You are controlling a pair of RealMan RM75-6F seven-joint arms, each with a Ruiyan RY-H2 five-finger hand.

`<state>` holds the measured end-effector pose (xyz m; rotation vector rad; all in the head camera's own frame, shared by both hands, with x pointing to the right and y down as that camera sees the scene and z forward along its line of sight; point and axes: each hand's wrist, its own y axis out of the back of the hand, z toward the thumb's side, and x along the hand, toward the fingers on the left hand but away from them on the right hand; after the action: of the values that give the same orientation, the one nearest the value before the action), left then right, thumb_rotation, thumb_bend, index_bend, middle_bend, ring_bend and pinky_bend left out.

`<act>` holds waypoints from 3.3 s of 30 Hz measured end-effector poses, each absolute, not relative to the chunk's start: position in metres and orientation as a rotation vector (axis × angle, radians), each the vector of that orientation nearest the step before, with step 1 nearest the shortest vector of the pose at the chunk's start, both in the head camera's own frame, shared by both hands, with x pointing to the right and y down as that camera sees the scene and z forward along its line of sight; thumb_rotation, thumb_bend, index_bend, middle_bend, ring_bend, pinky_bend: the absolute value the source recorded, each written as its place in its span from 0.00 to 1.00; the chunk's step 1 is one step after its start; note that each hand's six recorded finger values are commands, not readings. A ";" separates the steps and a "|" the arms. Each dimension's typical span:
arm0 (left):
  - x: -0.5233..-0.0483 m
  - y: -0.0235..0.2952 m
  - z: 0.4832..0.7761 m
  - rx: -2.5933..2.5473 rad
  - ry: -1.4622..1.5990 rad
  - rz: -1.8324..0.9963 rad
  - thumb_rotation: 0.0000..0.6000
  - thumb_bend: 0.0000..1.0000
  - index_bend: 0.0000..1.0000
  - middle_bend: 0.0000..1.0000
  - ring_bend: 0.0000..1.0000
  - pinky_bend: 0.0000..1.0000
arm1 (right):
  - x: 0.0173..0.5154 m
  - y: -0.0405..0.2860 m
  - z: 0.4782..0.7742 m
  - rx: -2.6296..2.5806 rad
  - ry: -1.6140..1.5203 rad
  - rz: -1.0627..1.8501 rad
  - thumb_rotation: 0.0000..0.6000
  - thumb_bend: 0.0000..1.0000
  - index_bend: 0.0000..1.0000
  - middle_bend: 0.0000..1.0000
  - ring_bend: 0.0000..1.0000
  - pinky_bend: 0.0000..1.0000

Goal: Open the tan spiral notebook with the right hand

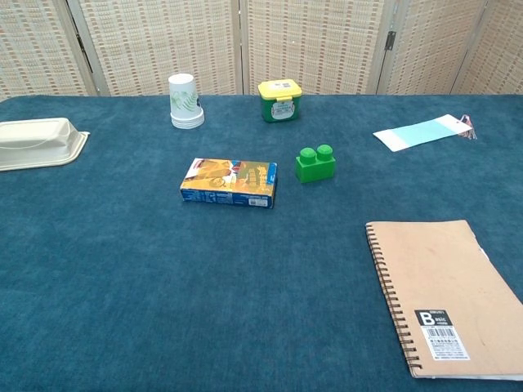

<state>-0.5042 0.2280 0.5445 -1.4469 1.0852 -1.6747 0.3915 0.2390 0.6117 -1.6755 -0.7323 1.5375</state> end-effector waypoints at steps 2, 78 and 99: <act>-0.506 0.228 0.542 -1.443 1.097 -1.671 1.00 0.26 0.07 0.09 0.10 0.21 | 0.390 0.242 0.620 -1.682 -0.699 1.538 1.00 0.35 0.00 0.00 0.00 0.00; -0.515 0.227 0.533 -1.377 1.152 -1.681 1.00 0.26 0.07 0.09 0.10 0.21 | 0.333 0.239 0.697 -1.799 -0.562 1.352 1.00 0.34 0.00 0.00 0.00 0.00; -0.552 0.218 0.523 -1.294 1.334 -1.753 1.00 0.26 0.07 0.09 0.10 0.21 | 0.248 0.198 0.674 -1.851 -0.586 1.071 1.00 0.34 0.00 0.00 0.00 0.00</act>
<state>-0.5522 0.2179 0.5231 -1.2940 1.3336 -1.7532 0.2476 0.1984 0.6744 -1.8508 -0.5859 1.0714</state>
